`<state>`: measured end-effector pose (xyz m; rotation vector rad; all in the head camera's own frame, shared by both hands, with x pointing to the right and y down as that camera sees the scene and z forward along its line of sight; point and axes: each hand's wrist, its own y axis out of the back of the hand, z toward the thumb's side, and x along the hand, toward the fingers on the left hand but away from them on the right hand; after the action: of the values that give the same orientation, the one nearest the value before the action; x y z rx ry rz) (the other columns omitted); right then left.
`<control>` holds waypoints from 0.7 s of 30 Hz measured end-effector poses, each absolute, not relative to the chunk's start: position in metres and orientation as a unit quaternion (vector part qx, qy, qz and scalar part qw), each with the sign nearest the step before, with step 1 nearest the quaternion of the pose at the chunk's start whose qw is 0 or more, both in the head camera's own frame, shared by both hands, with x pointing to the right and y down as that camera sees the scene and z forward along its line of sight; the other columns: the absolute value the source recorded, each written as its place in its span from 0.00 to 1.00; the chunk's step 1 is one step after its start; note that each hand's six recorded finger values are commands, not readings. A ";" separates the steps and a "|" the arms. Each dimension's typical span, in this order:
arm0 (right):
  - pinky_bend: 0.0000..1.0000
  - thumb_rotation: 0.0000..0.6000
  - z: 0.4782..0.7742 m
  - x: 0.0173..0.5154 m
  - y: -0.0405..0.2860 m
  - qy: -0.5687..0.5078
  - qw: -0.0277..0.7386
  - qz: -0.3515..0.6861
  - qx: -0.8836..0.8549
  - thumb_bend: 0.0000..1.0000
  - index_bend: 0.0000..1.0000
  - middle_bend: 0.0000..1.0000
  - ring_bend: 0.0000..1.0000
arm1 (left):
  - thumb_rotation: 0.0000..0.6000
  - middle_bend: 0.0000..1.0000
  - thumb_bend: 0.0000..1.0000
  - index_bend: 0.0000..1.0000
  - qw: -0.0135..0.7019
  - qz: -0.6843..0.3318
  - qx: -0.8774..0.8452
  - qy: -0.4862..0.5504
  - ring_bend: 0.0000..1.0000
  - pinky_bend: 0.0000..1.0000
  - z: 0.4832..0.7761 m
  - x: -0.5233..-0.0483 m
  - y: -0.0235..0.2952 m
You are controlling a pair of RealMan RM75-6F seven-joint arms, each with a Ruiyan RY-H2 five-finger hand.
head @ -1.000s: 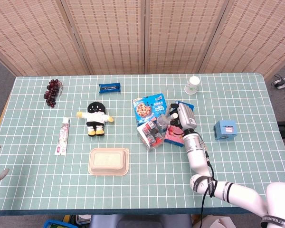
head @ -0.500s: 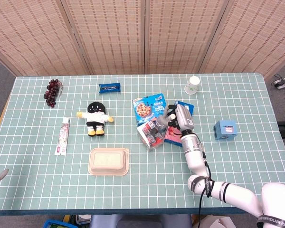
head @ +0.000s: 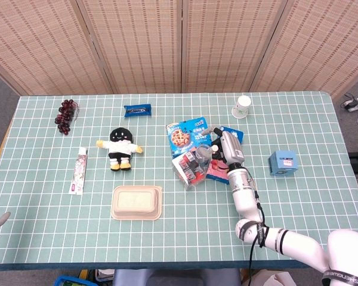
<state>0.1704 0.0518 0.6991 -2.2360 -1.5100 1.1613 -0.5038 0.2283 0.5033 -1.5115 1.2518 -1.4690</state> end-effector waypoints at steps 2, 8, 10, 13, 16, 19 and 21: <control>1.00 1.00 0.698 0.170 0.052 -0.510 0.102 0.393 -0.758 0.15 0.29 1.00 1.00 | 1.00 0.35 0.14 0.36 0.339 -0.564 -0.580 0.480 0.30 0.45 0.503 -0.504 0.228; 1.00 1.00 0.691 0.172 0.052 -0.510 0.110 0.390 -0.759 0.09 0.25 1.00 1.00 | 1.00 0.35 0.14 0.36 0.341 -0.565 -0.580 0.478 0.30 0.45 0.504 -0.503 0.229; 1.00 1.00 0.687 0.173 0.052 -0.509 0.114 0.390 -0.759 0.08 0.24 1.00 1.00 | 1.00 0.35 0.14 0.36 0.342 -0.566 -0.580 0.477 0.30 0.45 0.504 -0.503 0.229; 1.00 1.00 0.679 0.176 0.053 -0.507 0.121 0.390 -0.759 0.06 0.22 1.00 1.00 | 1.00 0.35 0.14 0.36 0.343 -0.567 -0.579 0.475 0.30 0.45 0.504 -0.502 0.229; 1.00 1.00 0.669 0.181 0.056 -0.503 0.127 0.391 -0.761 0.04 0.20 1.00 1.00 | 1.00 0.35 0.14 0.36 0.345 -0.570 -0.578 0.471 0.30 0.45 0.505 -0.502 0.229; 1.00 1.00 0.658 0.189 0.062 -0.495 0.138 0.397 -0.761 0.02 0.16 1.00 1.00 | 1.00 0.35 0.14 0.36 0.346 -0.573 -0.578 0.467 0.30 0.45 0.507 -0.501 0.230; 1.00 1.00 0.650 0.198 0.067 -0.487 0.148 0.404 -0.760 0.01 0.13 0.99 1.00 | 1.00 0.35 0.14 0.36 0.347 -0.574 -0.578 0.466 0.30 0.45 0.507 -0.500 0.230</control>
<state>0.1982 0.0669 0.6500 -2.1844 -1.4007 1.1631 -0.5001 0.2301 0.5073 -1.4987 1.2084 -1.4892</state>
